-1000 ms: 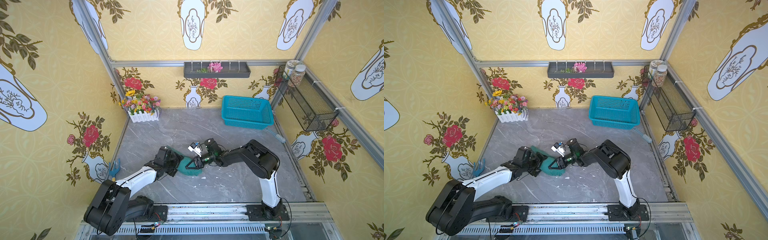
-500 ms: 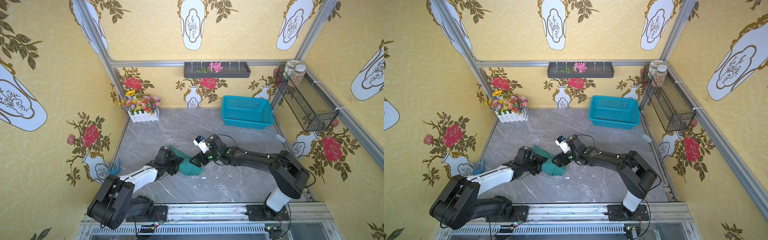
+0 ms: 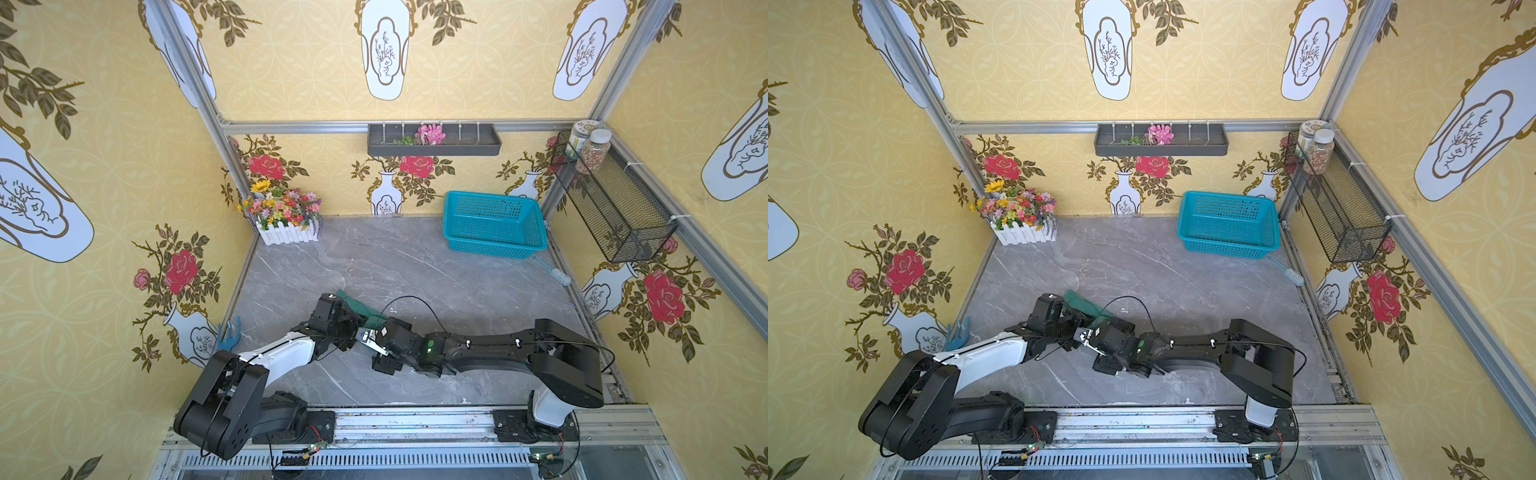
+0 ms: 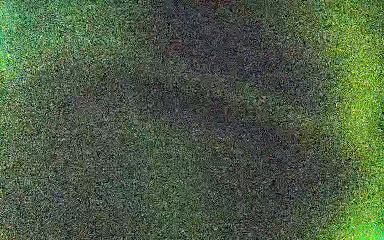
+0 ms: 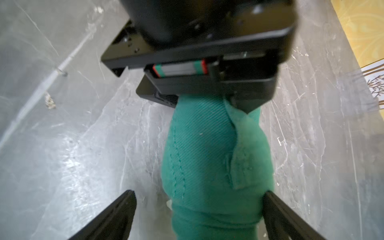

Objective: Roll up the long pants
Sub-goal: Roll the long pant at the center of the board, then pick up the long pant at the center of the board.

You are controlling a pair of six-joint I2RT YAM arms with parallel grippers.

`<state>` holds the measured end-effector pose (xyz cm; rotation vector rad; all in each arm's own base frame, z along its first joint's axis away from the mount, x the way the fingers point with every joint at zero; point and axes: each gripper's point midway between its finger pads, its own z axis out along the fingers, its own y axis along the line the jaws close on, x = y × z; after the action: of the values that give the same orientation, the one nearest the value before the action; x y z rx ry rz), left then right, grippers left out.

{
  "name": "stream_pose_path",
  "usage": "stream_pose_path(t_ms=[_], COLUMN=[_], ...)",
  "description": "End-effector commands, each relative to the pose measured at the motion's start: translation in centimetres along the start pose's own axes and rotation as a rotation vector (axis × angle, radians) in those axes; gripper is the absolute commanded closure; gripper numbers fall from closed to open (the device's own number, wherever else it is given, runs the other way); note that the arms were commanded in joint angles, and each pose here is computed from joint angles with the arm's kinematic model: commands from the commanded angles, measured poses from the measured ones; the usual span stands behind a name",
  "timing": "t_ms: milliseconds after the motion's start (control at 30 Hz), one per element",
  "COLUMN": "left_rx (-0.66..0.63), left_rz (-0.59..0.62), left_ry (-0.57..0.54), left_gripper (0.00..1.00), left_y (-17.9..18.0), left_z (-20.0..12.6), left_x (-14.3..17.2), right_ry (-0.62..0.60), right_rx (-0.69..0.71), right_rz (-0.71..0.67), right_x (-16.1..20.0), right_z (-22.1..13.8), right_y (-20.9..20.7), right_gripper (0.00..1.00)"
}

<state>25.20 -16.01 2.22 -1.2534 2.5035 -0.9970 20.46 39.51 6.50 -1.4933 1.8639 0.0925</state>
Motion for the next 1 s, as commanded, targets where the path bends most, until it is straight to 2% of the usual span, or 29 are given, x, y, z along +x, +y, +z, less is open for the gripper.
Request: stream_pose_path(t_ms=[0,133,267,333,467,533,633,733,967], left_rx=[-0.253,-0.25,-0.246,-0.244,-0.232,-0.22,-0.195,-0.183,-0.232], left_rz=[-0.089,-0.089,-0.088,-0.087,-0.08,-0.07,-0.057,-0.052,-0.095], left_ry=[0.011,0.009,0.009,0.009,0.005,0.003,-0.012,-0.027,-0.026], left_gripper=[0.52,0.52,0.51,0.49,0.41,0.36,0.29,0.22,0.14], left_y=[6.8,6.7,6.6,6.5,6.1,5.7,4.8,4.3,5.5], left_z=[-0.4,-0.5,-0.5,-0.6,-0.7,-0.7,-1.1,-1.5,-1.7], left_x=[0.7,0.7,0.7,0.7,0.6,0.6,0.3,0.1,0.4], right_ry=[-0.016,0.04,0.08,0.092,0.112,0.112,0.108,0.1,0.074], right_rx=[0.004,0.068,0.083,0.068,-0.003,-0.042,-0.138,-0.252,-0.451], right_rz=[-0.044,-0.025,0.016,0.04,0.088,0.104,0.163,0.265,0.491], right_x=[-0.5,1.6,3.6,4.5,5.8,6.0,6.1,6.3,6.2], right_z=[1.4,3.3,4.6,5.1,5.4,5.3,5.1,4.8,4.5], right_y=[0.5,-0.2,-0.7,-0.7,-0.1,0.2,1.0,1.3,0.9], right_gripper=[0.01,0.01,0.12,0.23,0.56,0.65,0.72,0.73,0.77])
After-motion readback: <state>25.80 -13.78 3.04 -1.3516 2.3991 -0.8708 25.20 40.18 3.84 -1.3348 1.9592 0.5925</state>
